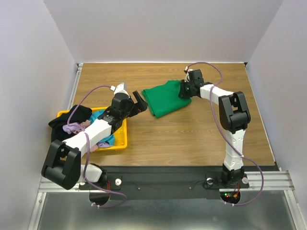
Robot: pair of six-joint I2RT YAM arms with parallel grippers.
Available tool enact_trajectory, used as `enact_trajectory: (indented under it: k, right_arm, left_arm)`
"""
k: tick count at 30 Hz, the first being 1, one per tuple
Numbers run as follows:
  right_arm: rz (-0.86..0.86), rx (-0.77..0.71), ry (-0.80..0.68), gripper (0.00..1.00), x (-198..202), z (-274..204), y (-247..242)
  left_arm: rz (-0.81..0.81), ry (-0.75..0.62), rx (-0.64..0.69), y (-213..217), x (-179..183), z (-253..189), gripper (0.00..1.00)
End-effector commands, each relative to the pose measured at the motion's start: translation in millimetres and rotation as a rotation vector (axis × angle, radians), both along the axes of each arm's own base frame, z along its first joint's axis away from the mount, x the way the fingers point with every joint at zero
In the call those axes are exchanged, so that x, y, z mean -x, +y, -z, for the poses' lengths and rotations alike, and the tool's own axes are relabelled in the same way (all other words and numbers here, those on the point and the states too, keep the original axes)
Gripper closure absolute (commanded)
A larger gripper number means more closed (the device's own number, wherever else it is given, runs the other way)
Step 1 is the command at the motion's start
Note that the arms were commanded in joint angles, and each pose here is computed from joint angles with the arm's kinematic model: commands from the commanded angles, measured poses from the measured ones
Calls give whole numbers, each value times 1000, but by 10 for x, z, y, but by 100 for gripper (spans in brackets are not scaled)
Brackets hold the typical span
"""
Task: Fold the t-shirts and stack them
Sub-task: Neatly place the folded tshirt to the corner
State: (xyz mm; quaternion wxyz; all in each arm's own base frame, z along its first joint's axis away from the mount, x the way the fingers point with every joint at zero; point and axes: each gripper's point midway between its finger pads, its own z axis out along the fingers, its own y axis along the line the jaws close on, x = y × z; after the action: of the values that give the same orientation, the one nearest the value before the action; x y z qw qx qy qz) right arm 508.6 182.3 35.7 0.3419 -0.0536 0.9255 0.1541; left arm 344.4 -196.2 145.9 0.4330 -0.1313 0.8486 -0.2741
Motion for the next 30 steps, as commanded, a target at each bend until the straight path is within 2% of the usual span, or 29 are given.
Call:
enact_trajectory:
  k: [1,2,3,6,8,12,15,21,24,28,30]
  right_arm:
    - [4,-19,89,81,391,73,-22]
    - [20,-12,92,86,465,46,-68]
    - [40,-12,66,99,513,-119,-119]
    - [141,79,122,100,879,-78,-428]
    - [245,153,93,100,1020,-247,-703]
    - [417,274,223,100,1613,-163,-1254]
    - [535,352,263,100,1860,-173,-1561]
    - [740,507,336,100,2098,-263,-2173]
    - [872,572,397,100,2288,-284,-2667]
    - [948,703,442,99,2437,-308,-3114]
    - [984,732,441,100,2375,-353,-3263]
  left_arm:
    - [-42,-51,16,93,26,-153,1]
    - [-44,-49,13,105,45,-130,1]
    - [-46,-53,12,115,50,-138,1]
    - [-25,-40,-2,105,80,-91,1]
    - [-17,-38,-2,96,91,-79,1]
    - [5,-37,-8,83,121,-67,1]
    - [0,-46,-5,90,117,-87,1]
    - [-9,-65,-18,114,89,-158,1]
    - [-16,-84,-24,146,97,-212,1]
    - [-39,-112,-36,194,57,-297,1]
    - [-41,-122,-39,186,19,-348,1]
